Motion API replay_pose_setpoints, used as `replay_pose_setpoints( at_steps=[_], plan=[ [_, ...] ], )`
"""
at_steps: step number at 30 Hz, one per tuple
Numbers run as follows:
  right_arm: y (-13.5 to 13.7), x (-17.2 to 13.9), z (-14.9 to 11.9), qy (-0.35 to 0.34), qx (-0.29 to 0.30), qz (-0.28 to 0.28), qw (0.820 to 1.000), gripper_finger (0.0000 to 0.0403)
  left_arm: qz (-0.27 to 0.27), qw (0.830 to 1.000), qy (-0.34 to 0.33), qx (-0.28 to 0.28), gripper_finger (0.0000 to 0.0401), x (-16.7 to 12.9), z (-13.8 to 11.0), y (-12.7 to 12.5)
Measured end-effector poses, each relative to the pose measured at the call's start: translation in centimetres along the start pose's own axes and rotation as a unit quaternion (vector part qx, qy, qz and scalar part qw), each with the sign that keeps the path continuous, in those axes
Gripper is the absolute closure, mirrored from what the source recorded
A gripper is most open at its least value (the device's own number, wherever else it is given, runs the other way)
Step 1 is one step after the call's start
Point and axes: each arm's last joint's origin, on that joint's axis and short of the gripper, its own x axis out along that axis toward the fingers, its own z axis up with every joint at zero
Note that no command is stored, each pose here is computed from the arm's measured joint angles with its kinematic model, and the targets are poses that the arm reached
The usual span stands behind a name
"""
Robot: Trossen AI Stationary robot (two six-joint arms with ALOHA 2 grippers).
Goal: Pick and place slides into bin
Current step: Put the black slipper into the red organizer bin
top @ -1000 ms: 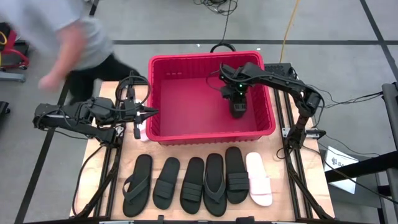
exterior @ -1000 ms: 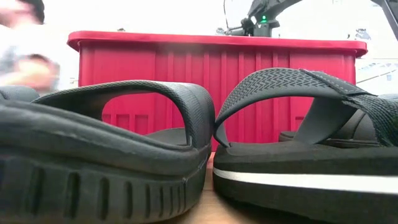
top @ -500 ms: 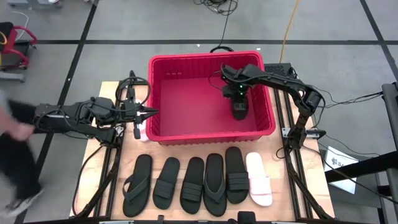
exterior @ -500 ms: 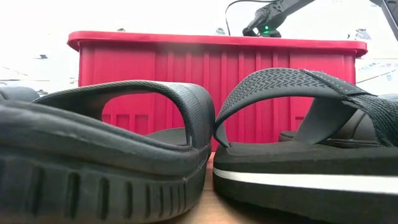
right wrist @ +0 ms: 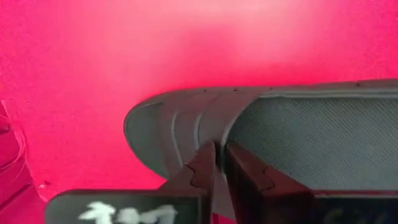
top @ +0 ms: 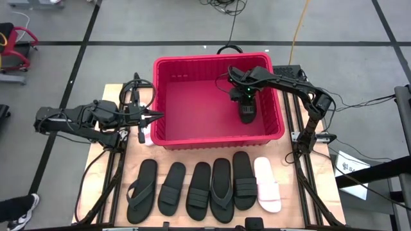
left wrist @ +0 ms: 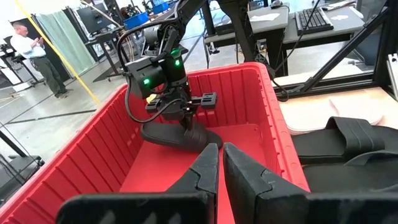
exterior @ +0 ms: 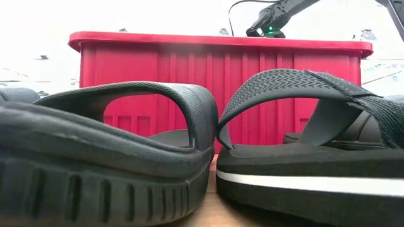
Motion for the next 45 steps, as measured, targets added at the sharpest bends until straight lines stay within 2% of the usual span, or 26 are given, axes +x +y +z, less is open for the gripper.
replay_pose_setpoints(
  at_steps=[8,15,19,23,29,33,40,45],
  plan=[
    [-0.3,0.0,-0.1,0.024,-0.001,-0.043,0.999,0.0345,0.0,1.0,0.0,0.0,0.0375,0.0,0.0,0.0],
    [-0.2,-0.1,0.0,0.018,-0.001,-0.043,0.999,0.0305,-0.001,1.0,0.0,0.0,0.0375,0.0,0.0,0.0],
    [0.5,-1.2,0.3,0.005,-0.008,-0.073,0.997,0.0298,-0.001,1.0,0.0,-0.002,0.0375,0.0,0.0,0.0],
    [2.0,-3.9,0.4,-0.045,-0.02,-0.113,0.992,0.032,0.007,1.0,0.002,-0.011,0.0375,0.0,0.0,0.0],
    [5.7,-9.6,-0.4,-0.166,-0.014,-0.153,0.974,0.0394,0.034,0.999,0.006,-0.034,0.0375,0.0,-0.1,0.2],
    [8.7,-13.0,-1.3,-0.246,-0.025,-0.164,0.955,0.0397,0.032,0.995,0.01,-0.089,0.0375,0.0,-0.2,0.1],
    [13.0,-16.8,-3.9,-0.325,-0.065,-0.153,0.931,0.0402,-0.022,0.976,0.085,-0.197,0.0375,-0.3,-1.6,-0.9],
    [15.0,-17.9,-5.3,-0.347,-0.077,-0.132,0.925,0.0402,-0.089,0.96,0.131,-0.23,0.0375,-0.7,-2.2,-1.9]
  ],
)
